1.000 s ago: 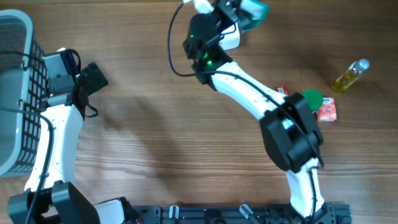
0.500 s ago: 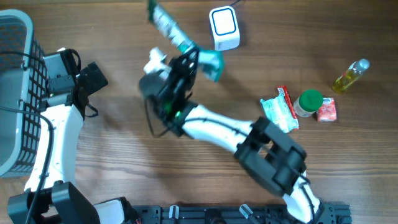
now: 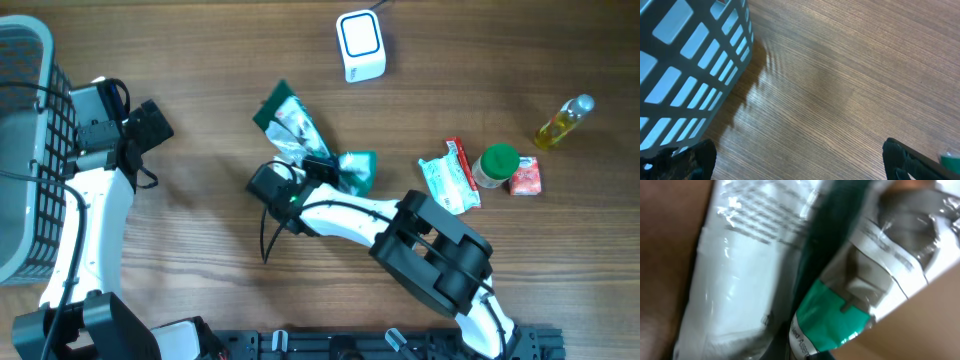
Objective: Scan the item barcode
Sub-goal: 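Lower the gloves pack onto the table below the scanner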
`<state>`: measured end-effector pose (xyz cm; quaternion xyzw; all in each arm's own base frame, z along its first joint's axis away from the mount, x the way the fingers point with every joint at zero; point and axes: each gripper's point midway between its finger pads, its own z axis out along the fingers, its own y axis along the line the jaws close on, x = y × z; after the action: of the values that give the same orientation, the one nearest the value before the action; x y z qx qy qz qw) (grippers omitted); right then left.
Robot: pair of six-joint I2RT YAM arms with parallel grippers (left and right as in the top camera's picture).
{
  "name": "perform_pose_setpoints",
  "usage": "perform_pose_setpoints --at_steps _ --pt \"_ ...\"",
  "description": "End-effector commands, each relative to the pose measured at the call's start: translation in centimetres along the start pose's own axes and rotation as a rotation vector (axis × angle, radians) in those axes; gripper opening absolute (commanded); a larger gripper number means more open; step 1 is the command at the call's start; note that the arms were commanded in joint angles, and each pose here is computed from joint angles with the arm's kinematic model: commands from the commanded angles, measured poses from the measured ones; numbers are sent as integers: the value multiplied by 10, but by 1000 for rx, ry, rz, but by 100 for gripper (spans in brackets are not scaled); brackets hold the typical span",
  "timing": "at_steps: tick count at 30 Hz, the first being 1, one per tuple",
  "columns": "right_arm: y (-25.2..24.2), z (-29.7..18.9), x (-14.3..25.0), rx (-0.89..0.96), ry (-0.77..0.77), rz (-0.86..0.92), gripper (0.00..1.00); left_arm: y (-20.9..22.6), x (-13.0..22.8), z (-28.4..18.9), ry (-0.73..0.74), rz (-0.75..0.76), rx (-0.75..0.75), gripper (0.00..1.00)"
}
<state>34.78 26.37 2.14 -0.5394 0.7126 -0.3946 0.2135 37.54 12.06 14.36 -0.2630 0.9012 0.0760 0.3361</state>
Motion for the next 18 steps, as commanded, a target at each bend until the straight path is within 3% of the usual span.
perform_pose_setpoints --at_steps 1,6,8,9,13,18 --pt "25 -1 18 -173 58 330 4 0 -8 -5 -24 4 5 100" --pt "48 12 80 -394 297 391 6 0 -8 -5 -24 4 5 100" --pt "48 21 89 -447 329 435 85 0 -8 -5 -24 4 5 100" --pt "41 27 97 -434 356 485 100 0 -8 -5 -24 4 5 100" --pt "0 30 117 -406 375 670 100 0 -8 -5 -24 4 5 100" --pt "-31 -4 89 -652 171 892 100 0 -8 -5 -24 4 5 100"
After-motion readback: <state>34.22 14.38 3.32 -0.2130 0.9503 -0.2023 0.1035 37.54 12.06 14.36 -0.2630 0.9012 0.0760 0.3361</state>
